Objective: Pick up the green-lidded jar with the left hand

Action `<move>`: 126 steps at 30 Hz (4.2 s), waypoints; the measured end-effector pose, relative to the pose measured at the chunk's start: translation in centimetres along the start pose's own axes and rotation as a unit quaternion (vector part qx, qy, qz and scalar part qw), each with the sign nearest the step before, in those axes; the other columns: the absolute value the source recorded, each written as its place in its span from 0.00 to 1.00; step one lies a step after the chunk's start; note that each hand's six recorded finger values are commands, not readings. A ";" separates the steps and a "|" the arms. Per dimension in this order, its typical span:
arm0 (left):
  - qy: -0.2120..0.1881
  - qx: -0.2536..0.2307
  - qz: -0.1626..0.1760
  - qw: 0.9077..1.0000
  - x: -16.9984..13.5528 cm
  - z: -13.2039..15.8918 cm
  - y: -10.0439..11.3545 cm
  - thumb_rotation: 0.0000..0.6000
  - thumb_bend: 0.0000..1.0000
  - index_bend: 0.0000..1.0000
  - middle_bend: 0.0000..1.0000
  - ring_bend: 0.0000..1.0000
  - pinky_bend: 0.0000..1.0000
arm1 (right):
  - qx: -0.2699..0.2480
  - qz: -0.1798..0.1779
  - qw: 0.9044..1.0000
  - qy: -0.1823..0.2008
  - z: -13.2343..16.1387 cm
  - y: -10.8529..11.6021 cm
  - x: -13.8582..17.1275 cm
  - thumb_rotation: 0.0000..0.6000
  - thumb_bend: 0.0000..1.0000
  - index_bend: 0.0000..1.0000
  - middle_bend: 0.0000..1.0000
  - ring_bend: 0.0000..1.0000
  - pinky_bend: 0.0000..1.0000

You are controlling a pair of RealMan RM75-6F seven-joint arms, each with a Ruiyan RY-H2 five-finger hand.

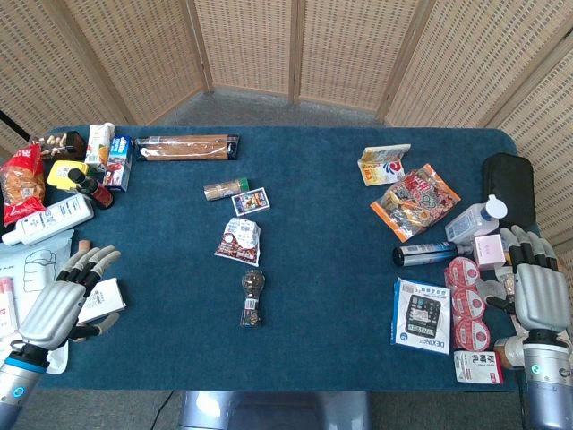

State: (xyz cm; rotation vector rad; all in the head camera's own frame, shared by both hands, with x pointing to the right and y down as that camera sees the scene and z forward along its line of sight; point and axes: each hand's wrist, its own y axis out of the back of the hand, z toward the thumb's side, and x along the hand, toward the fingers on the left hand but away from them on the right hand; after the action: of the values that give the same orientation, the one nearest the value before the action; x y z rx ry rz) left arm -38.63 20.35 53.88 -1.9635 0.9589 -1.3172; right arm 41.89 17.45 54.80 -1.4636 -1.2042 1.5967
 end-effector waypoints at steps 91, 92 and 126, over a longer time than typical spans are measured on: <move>0.092 0.075 -0.108 0.987 33.6 6.1 -6.7 1.00 0.32 0.00 0.00 0.00 0.00 | -0.033 -0.041 0.996 -0.068 -5.3 2.6 4.4 0.81 0.33 0.00 0.00 0.00 0.00; 0.093 0.075 -0.110 0.987 33.9 6.2 -6.9 1.00 0.32 0.00 0.00 0.00 0.00 | -0.033 -0.042 0.996 -0.071 -5.4 2.7 4.5 0.81 0.33 0.00 0.00 0.00 0.00; 0.124 0.067 -0.131 0.981 36.5 7.0 -11.1 1.00 0.54 0.45 0.54 0.80 0.43 | -0.047 -0.073 0.989 -0.121 -7.9 4.5 7.4 0.81 0.32 0.00 0.00 0.00 0.00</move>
State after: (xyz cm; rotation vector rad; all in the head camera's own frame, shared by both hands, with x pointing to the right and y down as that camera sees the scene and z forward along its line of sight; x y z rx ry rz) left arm -20.14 -2.57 79.13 -1.8990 0.7145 -1.7605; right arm 48.89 24.07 48.22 -1.2304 -1.5058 1.6707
